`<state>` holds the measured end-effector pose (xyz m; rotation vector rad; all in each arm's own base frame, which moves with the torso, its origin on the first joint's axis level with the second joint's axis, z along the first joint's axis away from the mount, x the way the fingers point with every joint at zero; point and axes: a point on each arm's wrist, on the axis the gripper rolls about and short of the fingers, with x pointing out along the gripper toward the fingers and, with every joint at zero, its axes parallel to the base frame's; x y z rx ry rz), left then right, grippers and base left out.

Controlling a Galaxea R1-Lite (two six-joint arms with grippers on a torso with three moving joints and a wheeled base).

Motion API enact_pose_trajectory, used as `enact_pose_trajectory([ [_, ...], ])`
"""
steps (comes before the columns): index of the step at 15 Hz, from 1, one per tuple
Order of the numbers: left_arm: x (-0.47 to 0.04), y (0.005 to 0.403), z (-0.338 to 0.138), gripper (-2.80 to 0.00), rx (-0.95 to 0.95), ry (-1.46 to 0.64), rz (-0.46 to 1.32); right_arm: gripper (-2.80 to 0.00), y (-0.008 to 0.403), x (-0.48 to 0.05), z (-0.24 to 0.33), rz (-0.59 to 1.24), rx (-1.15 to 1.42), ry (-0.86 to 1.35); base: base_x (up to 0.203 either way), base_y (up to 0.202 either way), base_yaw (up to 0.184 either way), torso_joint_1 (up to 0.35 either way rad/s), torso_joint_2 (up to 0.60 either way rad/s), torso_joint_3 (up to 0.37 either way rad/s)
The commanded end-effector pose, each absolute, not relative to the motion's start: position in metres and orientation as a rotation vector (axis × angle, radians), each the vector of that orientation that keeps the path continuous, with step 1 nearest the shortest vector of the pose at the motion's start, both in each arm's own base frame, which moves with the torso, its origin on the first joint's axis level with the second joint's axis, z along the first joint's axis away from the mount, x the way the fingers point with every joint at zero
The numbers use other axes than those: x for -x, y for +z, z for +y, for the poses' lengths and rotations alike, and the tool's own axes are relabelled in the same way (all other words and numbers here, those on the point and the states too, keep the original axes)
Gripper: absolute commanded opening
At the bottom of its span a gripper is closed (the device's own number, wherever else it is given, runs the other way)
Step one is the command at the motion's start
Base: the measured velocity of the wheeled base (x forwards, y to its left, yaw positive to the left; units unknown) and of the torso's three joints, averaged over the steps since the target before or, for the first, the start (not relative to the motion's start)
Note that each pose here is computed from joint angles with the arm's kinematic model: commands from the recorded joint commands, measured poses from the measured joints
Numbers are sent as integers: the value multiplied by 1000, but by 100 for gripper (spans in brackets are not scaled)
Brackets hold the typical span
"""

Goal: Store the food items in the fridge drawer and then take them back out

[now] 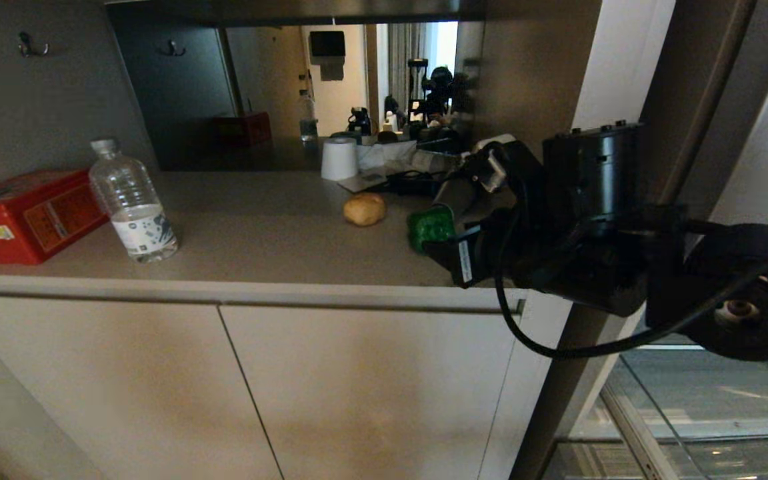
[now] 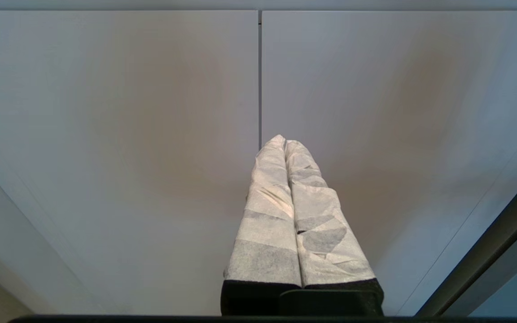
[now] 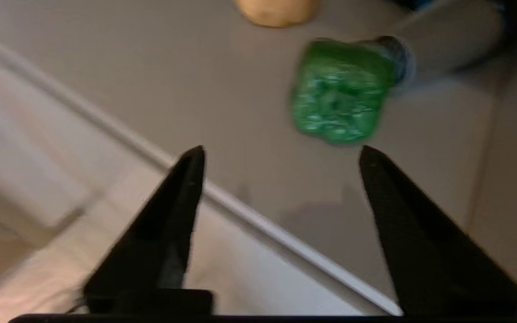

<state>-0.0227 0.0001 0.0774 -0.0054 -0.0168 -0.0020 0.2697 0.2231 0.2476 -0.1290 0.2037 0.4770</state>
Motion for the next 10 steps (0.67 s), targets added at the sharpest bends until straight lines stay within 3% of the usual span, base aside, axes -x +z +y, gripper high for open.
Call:
enact_pose_trajectory([
  [1,22,76,0,-280,6,-2,-11,0,245,-279,232,215,144,428,0,0,0,0,0,0],
  [10,22,76,0,-280,6,-2,-11,0,235,-311,276,168,149,241,0,0,0,0,0,0],
])
